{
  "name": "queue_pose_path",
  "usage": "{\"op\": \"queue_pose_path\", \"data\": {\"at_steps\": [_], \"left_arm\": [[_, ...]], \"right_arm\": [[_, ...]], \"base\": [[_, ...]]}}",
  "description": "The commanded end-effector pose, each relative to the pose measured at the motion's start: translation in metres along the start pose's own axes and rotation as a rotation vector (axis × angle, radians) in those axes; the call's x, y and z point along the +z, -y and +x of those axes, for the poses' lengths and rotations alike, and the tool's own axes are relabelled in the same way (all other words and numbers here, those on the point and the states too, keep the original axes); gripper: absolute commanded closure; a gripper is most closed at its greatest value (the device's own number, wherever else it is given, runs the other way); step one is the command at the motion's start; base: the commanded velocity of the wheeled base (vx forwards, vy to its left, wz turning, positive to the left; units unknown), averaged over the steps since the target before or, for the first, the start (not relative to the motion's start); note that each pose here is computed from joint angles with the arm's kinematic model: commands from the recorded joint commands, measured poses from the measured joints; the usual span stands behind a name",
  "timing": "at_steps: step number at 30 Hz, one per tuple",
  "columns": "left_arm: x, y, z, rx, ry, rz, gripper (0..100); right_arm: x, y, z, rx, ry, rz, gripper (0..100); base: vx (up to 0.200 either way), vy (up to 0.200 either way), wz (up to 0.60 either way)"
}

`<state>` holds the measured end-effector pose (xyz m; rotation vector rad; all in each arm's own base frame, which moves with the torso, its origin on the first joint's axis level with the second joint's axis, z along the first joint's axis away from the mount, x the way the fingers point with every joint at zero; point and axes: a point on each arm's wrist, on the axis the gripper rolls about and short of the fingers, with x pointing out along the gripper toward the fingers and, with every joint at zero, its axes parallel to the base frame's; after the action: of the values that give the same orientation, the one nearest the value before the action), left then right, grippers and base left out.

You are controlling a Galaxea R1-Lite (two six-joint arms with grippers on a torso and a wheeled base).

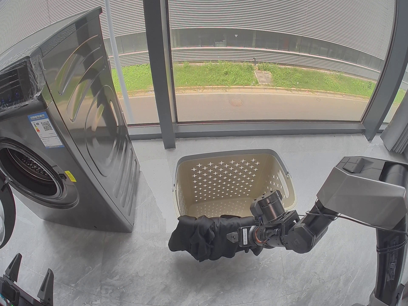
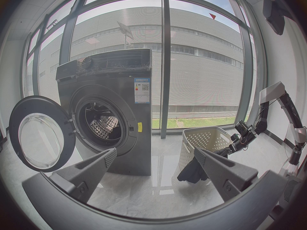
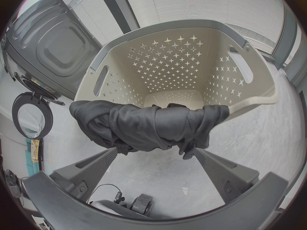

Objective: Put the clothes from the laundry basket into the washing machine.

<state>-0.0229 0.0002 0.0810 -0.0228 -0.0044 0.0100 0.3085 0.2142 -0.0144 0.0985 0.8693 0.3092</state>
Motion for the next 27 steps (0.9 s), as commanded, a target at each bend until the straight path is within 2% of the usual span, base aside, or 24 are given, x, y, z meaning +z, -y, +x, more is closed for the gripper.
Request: {"op": "queue_pose_path", "data": {"at_steps": [1,4,12,27], "left_arm": [[-0.005,0.0,0.0,0.001,0.0,0.0,0],[-0.005,0.0,0.0,0.001,0.0,0.0,0],[-0.005,0.0,0.0,0.001,0.0,0.0,0],[-0.005,0.0,0.0,0.001,0.0,-0.005,0]], "right_arm": [[0.002,-0.002,0.011,0.003,0.007,0.002,0],[0.003,-0.002,0.016,0.003,0.01,0.004,0],[0.009,-0.007,0.033,0.012,0.033,0.042,0],[0.012,-0.009,0.044,0.016,0.07,0.049,0]], "base": [[0.0,0.0,0.0],[0.0,0.0,0.0],[0.0,0.0,0.0],[0.0,0.0,0.0]]}}
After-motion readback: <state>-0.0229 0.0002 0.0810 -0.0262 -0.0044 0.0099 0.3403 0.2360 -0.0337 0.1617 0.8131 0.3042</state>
